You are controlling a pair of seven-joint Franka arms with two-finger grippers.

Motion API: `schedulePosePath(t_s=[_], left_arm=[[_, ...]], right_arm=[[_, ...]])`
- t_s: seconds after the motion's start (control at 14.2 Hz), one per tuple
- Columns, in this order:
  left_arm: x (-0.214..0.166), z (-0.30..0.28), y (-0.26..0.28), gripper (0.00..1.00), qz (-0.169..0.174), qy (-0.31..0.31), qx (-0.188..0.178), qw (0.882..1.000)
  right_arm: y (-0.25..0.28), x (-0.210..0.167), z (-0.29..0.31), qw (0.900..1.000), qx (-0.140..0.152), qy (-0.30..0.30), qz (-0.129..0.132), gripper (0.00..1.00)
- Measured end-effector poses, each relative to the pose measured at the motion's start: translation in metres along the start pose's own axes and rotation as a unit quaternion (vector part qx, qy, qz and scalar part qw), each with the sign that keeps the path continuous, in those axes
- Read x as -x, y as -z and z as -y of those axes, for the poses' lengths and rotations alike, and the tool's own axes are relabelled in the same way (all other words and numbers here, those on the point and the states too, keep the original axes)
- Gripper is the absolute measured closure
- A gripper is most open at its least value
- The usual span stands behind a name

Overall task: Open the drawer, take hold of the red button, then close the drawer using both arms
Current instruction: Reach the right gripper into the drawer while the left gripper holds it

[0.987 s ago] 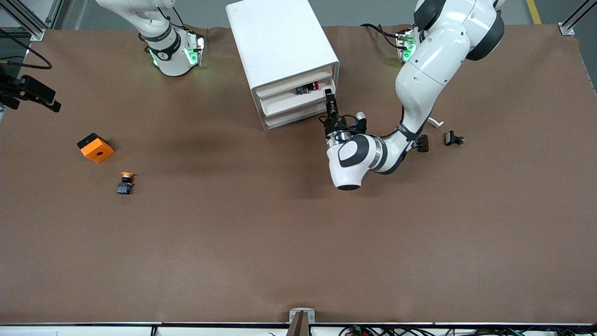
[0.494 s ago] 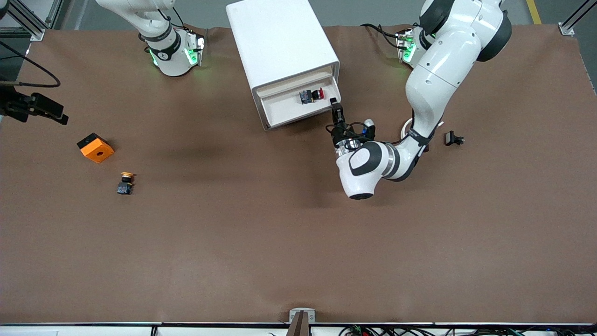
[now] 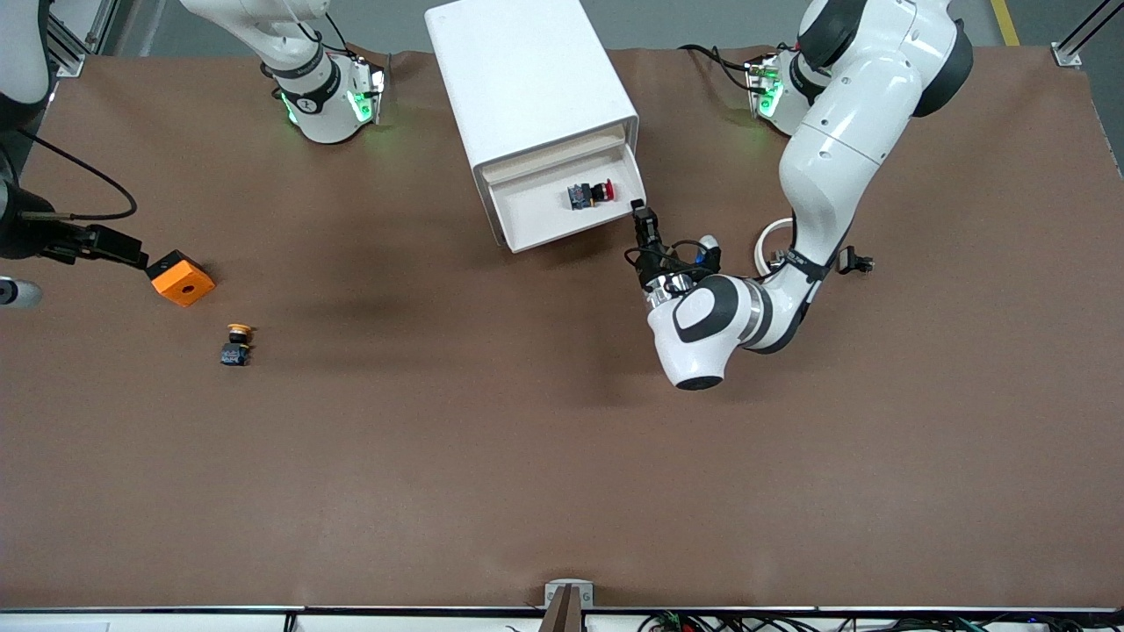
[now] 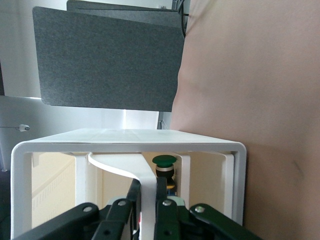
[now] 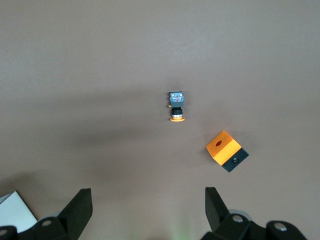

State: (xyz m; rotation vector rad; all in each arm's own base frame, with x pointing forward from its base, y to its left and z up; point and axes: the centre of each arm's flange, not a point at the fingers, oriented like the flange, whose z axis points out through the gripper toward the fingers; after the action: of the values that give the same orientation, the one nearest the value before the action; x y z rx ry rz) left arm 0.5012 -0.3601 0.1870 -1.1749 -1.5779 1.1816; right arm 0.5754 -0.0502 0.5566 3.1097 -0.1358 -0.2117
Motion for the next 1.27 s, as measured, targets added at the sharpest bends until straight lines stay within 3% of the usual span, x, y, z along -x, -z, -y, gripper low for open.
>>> schedulePosePath(t_s=[0.21,0.49,0.71,0.99,1.27], left_arm=[[-0.007,0.001,0.015,0.84,0.013,-0.001,0.007,1.000],[-0.016,0.001,0.031,0.84,0.027,-0.002,0.013,1.000],[-0.023,0.002,0.044,0.84,0.031,0.000,0.027,0.999],[-0.029,0.001,0.053,0.84,0.034,0.003,0.036,0.999],[-0.030,0.001,0.054,0.82,0.035,0.004,0.036,0.999]], right_arm=[[-0.005,-0.012,-0.003,1.000,0.002,-0.003,-0.017,0.00],[-0.003,-0.013,-0.013,1.000,0.002,-0.015,-0.020,0.00],[-0.005,-0.011,0.007,0.995,0.001,-0.096,-0.008,0.00],[-0.008,0.002,0.092,0.972,0.015,-0.233,0.010,0.00],[-0.008,0.020,0.168,0.952,0.023,-0.305,0.005,0.00]])
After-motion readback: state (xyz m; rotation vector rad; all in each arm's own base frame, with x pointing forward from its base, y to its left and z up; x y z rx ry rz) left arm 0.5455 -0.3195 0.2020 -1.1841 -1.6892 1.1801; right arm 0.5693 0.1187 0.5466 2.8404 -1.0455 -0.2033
